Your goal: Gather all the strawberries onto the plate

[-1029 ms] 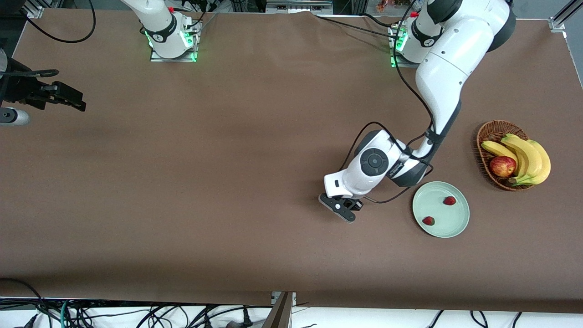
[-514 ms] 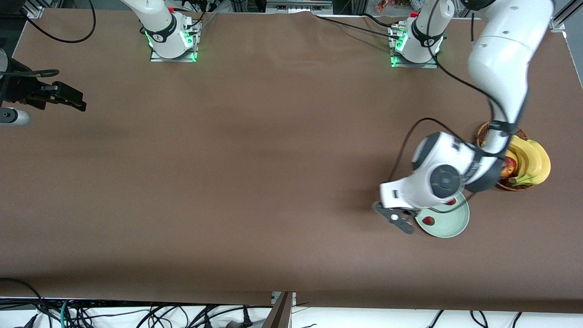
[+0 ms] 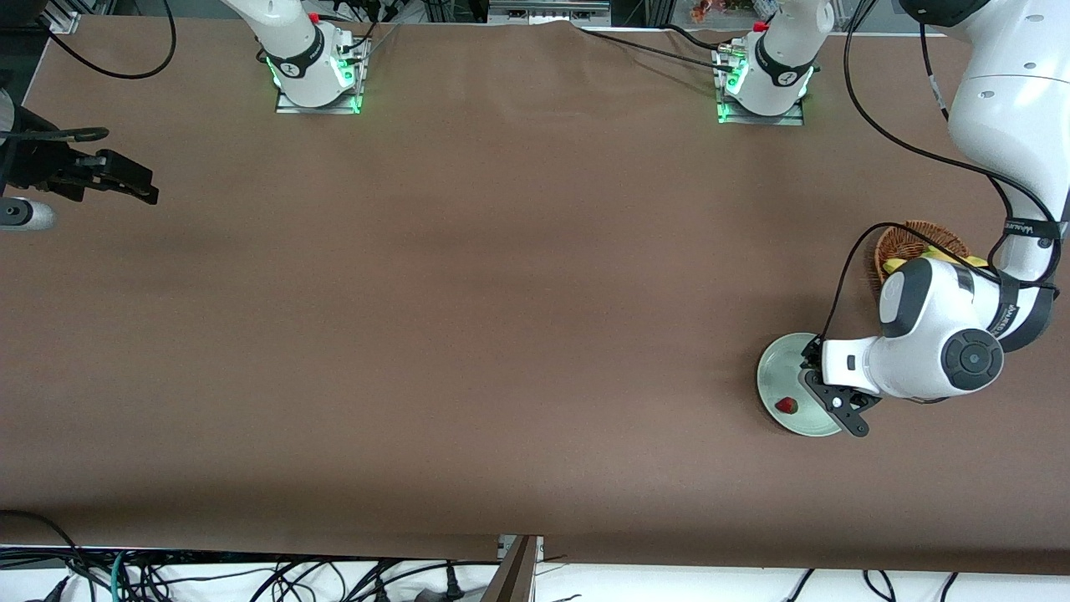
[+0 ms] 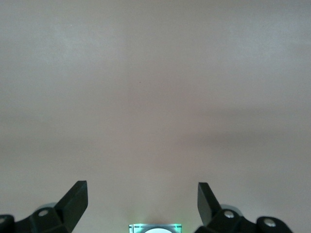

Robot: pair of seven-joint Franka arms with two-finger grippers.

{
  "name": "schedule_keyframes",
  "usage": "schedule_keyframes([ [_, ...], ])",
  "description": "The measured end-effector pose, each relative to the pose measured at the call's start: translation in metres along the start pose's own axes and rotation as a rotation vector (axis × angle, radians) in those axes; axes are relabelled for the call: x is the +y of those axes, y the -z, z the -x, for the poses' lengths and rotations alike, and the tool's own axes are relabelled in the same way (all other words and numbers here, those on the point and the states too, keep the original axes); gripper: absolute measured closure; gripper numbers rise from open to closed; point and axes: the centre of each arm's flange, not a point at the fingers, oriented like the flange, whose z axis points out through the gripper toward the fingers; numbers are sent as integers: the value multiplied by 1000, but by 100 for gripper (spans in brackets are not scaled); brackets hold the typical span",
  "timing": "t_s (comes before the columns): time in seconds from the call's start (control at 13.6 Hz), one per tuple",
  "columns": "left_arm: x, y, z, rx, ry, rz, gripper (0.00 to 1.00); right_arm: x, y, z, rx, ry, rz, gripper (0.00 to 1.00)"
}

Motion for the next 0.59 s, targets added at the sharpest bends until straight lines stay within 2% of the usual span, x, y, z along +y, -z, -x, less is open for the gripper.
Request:
schedule_keyframes([
  [0.29, 15, 50, -5, 45, 44, 23, 2, 0, 0, 0, 0, 0, 0, 0],
  [0.44, 37, 94, -5, 29, 101, 32, 0, 0, 0, 0, 0, 0, 0, 0],
  [0.59, 67, 143, -7, 11, 193, 8, 0, 0, -1, 0, -1, 0, 0, 0],
])
